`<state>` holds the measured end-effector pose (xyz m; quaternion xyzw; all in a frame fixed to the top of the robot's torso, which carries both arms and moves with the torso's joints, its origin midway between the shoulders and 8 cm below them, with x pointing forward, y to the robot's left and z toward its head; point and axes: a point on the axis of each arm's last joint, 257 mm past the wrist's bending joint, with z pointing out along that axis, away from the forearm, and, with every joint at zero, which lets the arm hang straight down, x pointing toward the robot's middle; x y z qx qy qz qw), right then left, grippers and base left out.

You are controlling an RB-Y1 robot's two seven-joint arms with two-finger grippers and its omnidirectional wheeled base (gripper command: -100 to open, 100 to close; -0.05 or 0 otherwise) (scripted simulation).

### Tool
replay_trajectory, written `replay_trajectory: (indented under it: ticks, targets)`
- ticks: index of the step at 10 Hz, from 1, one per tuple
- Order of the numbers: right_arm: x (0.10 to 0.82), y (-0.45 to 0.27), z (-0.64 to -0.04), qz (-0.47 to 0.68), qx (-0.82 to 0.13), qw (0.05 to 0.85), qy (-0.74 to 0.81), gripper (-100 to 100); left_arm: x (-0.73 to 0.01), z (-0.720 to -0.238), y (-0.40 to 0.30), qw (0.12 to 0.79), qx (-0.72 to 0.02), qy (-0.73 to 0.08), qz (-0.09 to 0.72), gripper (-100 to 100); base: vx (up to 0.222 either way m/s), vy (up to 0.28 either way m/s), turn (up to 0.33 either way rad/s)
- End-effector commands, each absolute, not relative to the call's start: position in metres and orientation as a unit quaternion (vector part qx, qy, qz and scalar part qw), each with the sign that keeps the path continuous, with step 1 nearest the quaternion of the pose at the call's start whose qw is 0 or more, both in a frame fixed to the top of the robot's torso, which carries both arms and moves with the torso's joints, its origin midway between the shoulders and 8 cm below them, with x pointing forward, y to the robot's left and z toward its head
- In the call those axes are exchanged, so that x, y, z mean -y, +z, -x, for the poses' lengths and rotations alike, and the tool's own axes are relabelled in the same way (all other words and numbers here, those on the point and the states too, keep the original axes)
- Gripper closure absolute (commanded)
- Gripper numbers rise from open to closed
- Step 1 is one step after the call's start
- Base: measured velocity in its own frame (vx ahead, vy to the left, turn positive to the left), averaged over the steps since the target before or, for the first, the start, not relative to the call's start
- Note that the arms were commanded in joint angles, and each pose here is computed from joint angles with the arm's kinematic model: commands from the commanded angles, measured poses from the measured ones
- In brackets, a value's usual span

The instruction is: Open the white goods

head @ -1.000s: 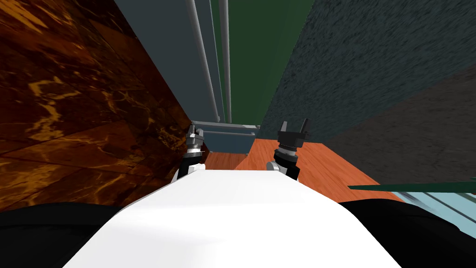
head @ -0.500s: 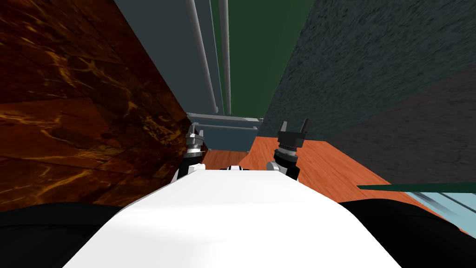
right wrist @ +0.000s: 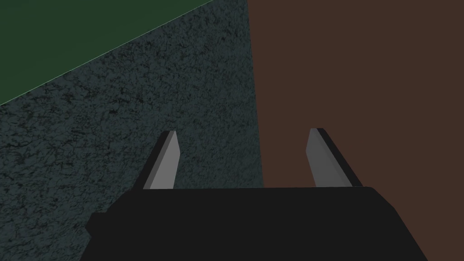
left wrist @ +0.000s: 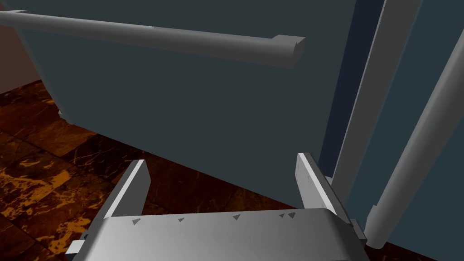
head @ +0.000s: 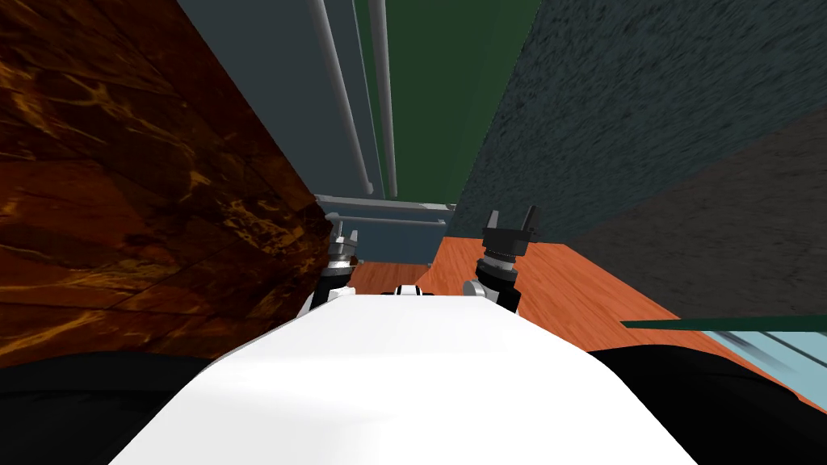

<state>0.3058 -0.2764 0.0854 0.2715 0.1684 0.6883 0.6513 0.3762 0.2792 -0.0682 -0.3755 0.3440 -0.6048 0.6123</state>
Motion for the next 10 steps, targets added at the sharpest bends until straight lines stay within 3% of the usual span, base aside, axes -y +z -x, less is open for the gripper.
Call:
replay_trajectory:
  ticks: [1, 10]
  targets:
    - [0.276, 0.085, -0.306, -0.271, -0.168, 0.651, 0.688, 0, -0.28, -0.377, -0.082, 0.612, -0.35, -0.605, 0.371, -100, 0.069, -0.033, -0.04]
    - [0.276, 0.085, -0.306, -0.272, -0.168, 0.651, 0.688, 0, -0.281, -0.371, -0.141, 0.61, -0.358, -0.603, 0.369, -100, 0.092, -0.044, -0.039]
